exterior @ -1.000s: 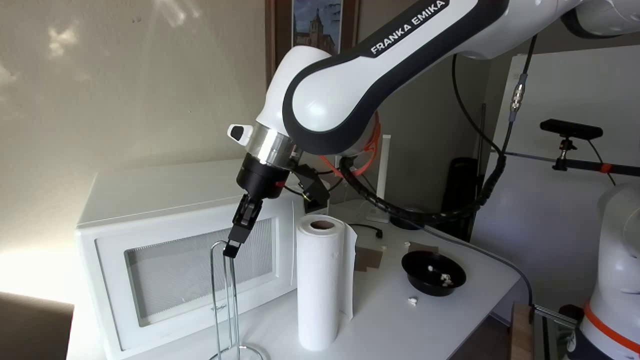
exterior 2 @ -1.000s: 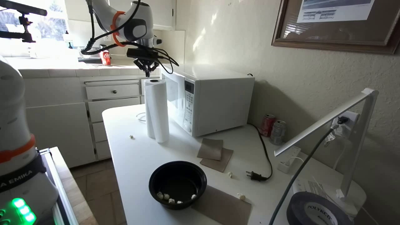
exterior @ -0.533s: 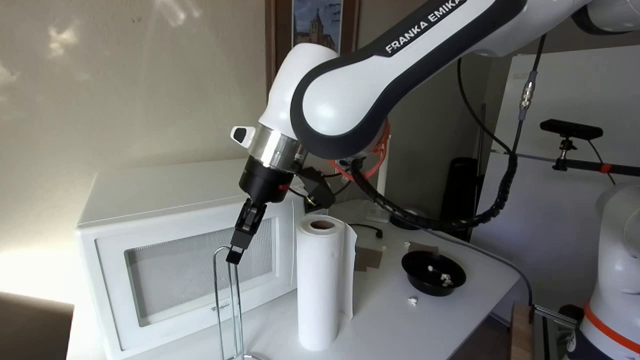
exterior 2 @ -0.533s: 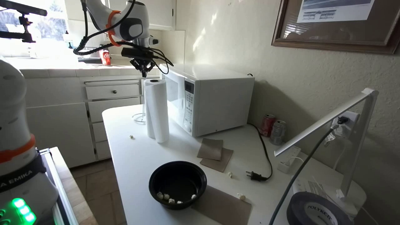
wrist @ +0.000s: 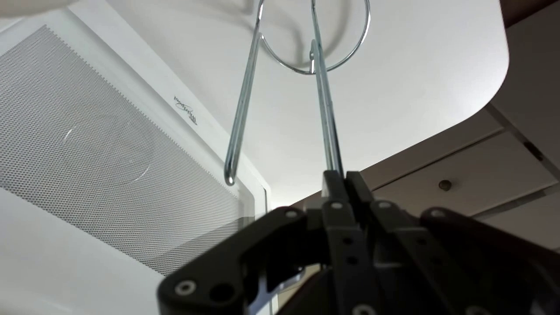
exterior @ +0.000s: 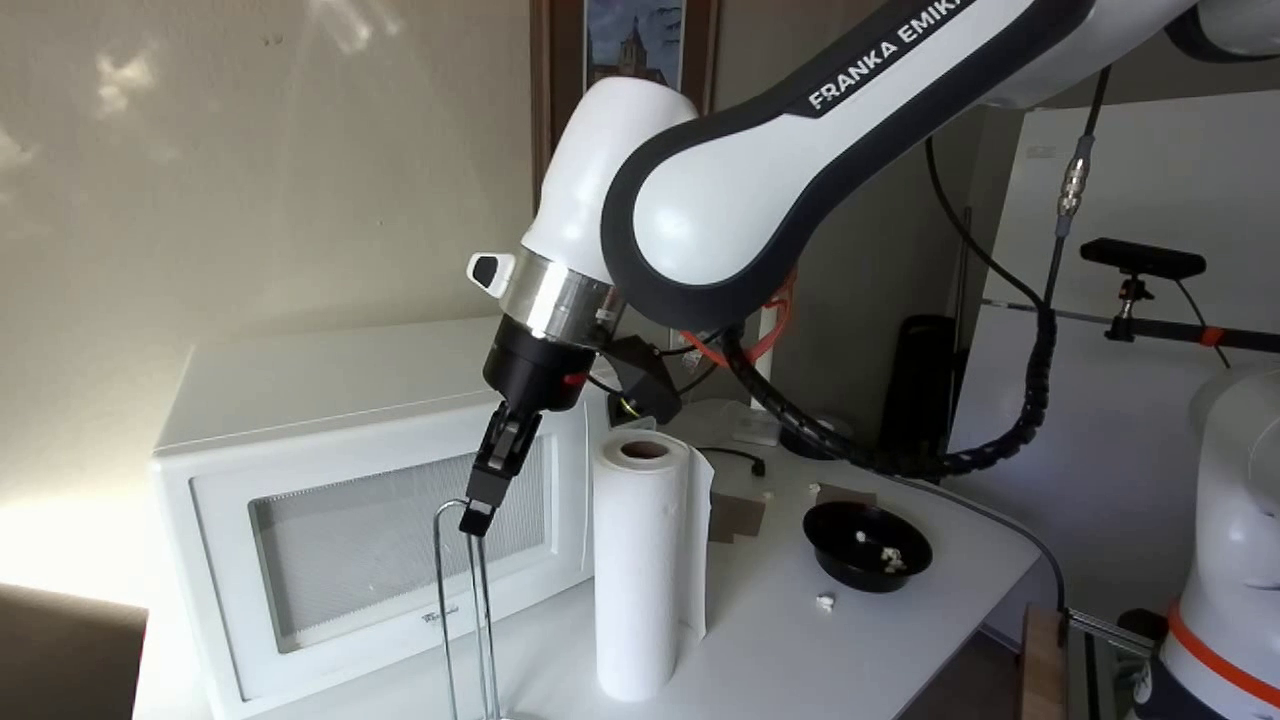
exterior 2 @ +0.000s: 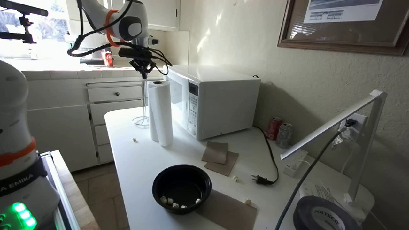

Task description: Pick up the silver kitchen paper stand and move it a little forward on the kitchen counter, pick up the white kitchen paper and put it on the silver kitchen paper stand

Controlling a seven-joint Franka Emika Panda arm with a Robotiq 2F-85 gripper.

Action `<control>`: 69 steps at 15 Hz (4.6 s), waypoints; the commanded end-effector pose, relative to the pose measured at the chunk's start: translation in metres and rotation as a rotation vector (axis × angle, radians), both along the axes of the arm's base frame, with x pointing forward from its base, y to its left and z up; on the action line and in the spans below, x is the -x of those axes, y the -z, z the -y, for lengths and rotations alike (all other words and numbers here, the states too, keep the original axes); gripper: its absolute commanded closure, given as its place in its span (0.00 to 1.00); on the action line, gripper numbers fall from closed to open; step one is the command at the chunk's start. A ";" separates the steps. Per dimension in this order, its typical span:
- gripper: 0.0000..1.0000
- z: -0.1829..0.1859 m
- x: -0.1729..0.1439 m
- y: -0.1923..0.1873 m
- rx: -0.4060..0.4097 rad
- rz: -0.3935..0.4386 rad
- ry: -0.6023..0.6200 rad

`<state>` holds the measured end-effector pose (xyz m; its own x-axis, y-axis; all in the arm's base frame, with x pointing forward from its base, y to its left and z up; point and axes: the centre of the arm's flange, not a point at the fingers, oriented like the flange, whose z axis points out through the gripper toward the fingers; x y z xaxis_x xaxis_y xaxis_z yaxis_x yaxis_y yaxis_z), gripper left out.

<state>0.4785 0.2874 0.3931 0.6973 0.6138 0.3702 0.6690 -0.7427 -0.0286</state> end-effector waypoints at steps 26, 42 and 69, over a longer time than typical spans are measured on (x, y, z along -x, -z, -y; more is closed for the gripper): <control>0.00 0.035 0.037 -0.086 0.078 0.000 0.077; 0.00 0.172 0.044 -0.070 0.073 -0.204 0.194; 0.94 0.186 0.005 0.001 0.089 -0.082 0.170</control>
<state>0.4698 0.0996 0.3960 0.8280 0.5046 0.2447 0.5203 -0.8540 0.0004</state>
